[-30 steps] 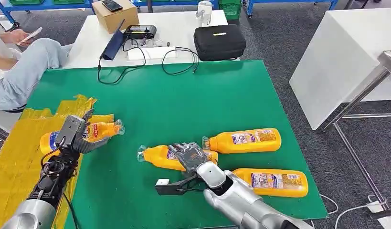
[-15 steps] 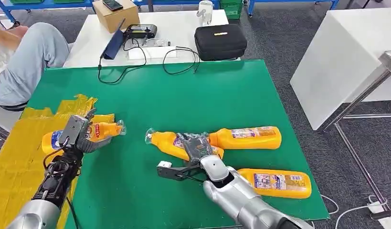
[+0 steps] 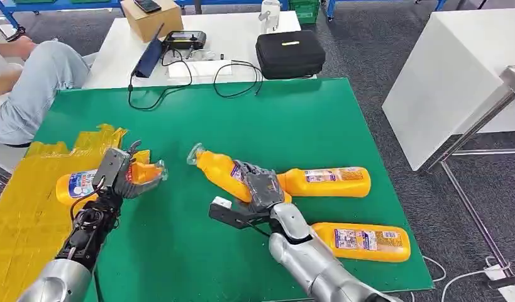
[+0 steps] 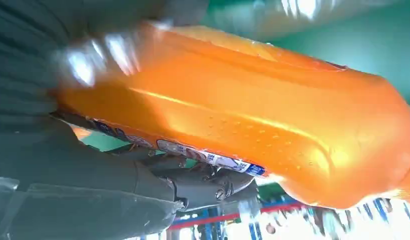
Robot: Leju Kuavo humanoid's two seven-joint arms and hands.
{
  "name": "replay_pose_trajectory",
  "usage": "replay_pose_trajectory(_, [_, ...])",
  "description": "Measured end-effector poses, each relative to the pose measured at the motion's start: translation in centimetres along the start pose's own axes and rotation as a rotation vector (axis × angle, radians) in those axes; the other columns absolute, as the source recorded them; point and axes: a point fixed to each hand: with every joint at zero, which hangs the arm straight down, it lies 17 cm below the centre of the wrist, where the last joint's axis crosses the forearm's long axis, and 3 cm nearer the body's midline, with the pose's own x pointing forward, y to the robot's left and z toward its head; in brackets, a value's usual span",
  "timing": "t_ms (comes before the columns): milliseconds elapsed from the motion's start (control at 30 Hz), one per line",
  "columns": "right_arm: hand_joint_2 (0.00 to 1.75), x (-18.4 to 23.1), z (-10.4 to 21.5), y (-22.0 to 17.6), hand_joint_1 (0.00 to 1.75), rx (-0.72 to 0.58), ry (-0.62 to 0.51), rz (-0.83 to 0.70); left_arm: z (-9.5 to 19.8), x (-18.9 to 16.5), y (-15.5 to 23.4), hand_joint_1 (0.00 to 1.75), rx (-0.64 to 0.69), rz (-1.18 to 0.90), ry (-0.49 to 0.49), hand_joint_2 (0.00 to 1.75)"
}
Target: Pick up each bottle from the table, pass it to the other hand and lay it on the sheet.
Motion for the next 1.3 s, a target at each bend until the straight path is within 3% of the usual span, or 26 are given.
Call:
replay_pose_trajectory(200, [1.75, 1.7, 0.7, -6.4, 1.75, -0.274, -0.041, -0.336, -0.2, 0.5, -2.4, 0.0, -0.033, 0.01, -0.01, 1.75])
replay_pose_trajectory(433, [1.75, 1.3, 2.3, -10.9, 1.75, -0.438, -0.043, -0.452, 0.0, 2.3, -6.2, 0.0, -0.119, 0.122, -0.036, 1.75])
replay_pose_trajectory(800, [1.75, 1.5, 3.3, -12.0, 1.75, -0.495, -0.059, -0.496, 2.2, 9.7, -9.8, 0.0, -0.321, 0.596, -0.171, 1.75])
replay_pose_trajectory(1067, [1.75, 1.1, 4.2, -11.5, 1.75, -0.502, -0.039, -0.475, 3.2, 17.3, -11.5, 0.0, -0.369, 0.585, -0.32, 1.75])
replay_pose_trajectory(1300, [1.75, 0.9, 4.6, -11.4, 1.75, -0.504, -0.031, -0.459, 4.6, 21.4, -12.7, 0.0, -0.428, 0.558, -0.416, 1.75])
